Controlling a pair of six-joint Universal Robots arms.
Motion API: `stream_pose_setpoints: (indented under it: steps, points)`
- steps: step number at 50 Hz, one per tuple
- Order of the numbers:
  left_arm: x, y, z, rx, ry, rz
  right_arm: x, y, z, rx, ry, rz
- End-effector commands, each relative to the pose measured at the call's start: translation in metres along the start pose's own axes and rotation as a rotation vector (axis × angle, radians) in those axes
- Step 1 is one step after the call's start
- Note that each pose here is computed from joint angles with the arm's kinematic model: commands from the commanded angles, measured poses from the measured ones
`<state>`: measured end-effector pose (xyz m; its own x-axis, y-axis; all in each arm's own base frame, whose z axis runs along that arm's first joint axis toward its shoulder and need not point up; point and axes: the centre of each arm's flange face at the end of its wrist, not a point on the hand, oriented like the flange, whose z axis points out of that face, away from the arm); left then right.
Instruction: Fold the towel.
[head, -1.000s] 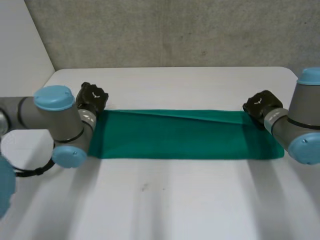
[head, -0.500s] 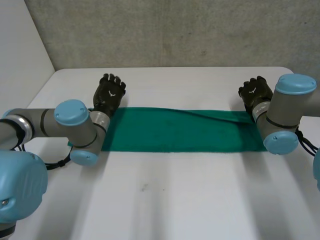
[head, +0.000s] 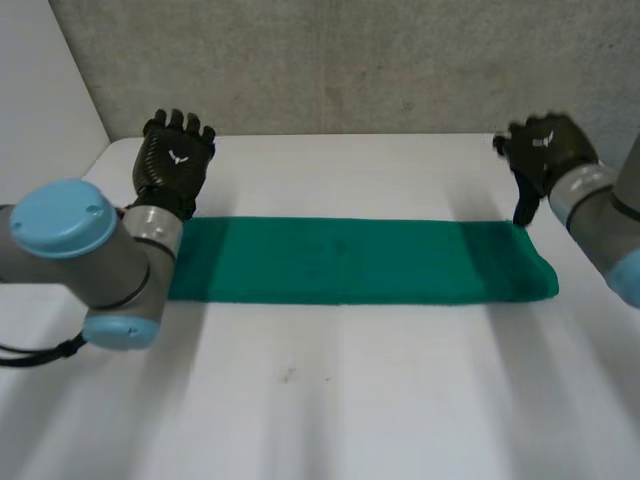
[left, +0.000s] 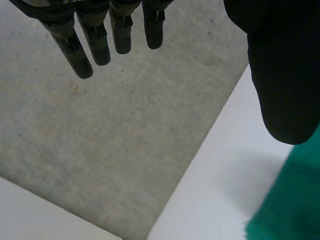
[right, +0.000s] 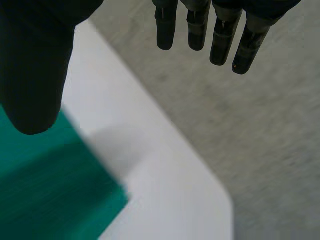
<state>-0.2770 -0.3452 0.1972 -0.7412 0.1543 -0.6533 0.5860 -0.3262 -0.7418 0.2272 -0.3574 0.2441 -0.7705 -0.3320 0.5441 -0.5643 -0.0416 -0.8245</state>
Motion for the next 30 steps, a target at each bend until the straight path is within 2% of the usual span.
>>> stream_pose_setpoints:
  steps: [1, 6, 12, 17, 24, 30]
  points:
    - [-0.001, 0.006, -0.039, -0.077, 0.053, -0.159, -0.012, 0.055, -0.024, -0.217, -0.094, 0.106]
    - [0.003, 0.011, -0.056, -0.136, 0.090, -0.236, -0.017, 0.077, -0.021, -0.211, -0.097, 0.148]
    - [0.008, 0.017, -0.065, -0.183, 0.117, -0.270, -0.021, 0.116, -0.003, -0.235, -0.073, 0.173]
    - [0.010, 0.020, -0.069, -0.199, 0.127, -0.278, -0.025, 0.131, 0.006, -0.255, -0.076, 0.165]
    - [0.010, 0.021, -0.069, -0.202, 0.125, -0.278, -0.012, 0.150, 0.018, -0.281, -0.034, 0.174]
    - [0.009, 0.020, -0.070, -0.202, 0.125, -0.278, 0.021, 0.149, 0.022, -0.268, 0.089, 0.156]
